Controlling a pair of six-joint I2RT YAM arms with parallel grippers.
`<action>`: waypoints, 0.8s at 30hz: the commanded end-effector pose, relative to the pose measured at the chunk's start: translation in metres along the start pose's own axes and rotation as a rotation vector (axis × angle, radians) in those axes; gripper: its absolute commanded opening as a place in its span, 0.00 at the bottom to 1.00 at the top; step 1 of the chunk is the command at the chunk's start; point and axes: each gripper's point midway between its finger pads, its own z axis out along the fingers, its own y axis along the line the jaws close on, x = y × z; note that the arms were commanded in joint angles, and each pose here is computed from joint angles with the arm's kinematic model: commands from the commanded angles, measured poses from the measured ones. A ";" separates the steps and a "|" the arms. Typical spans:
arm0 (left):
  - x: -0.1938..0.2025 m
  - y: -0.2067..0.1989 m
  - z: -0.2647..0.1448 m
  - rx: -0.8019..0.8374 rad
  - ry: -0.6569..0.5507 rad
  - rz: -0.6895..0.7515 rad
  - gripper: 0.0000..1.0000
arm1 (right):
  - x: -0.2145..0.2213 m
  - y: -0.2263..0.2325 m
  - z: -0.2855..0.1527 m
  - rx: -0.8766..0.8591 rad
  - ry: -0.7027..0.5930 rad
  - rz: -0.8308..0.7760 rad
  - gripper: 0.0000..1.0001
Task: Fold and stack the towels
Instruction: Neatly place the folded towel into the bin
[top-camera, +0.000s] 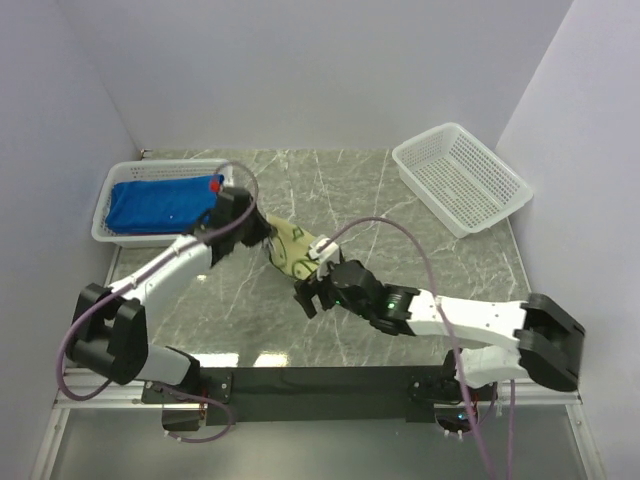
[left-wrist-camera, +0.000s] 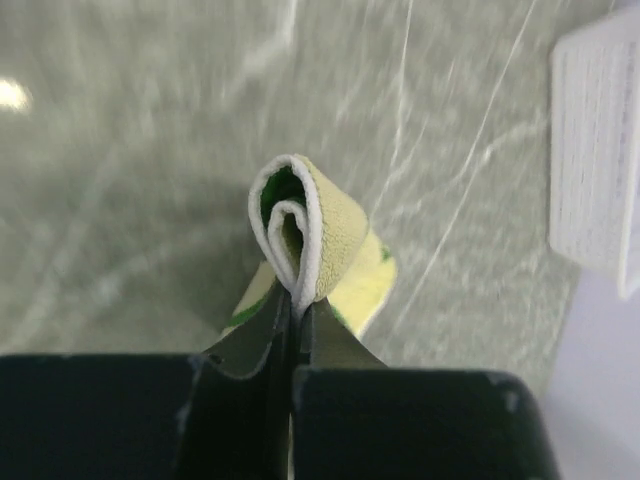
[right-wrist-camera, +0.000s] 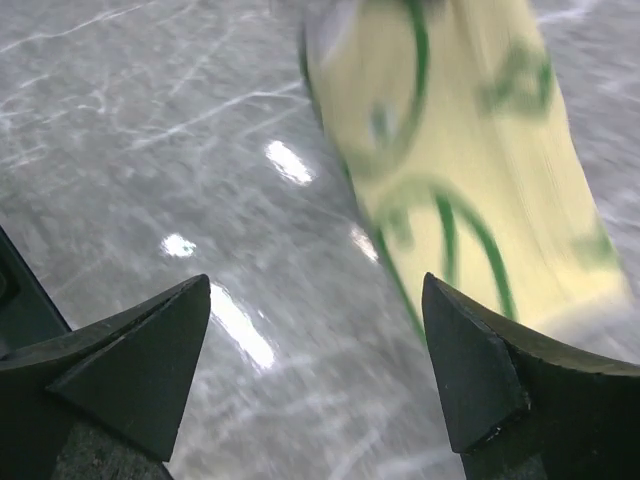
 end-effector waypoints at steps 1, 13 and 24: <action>-0.053 0.016 -0.014 -0.153 -0.045 0.180 0.01 | 0.009 -0.028 -0.027 0.117 0.027 -0.001 0.93; -0.207 0.015 -0.050 -0.407 -0.163 0.399 0.01 | 0.019 -0.042 -0.064 0.155 0.050 0.039 0.96; -0.288 0.051 -0.085 -0.638 -0.248 0.506 0.01 | 0.017 -0.040 -0.055 0.170 0.140 -0.022 0.96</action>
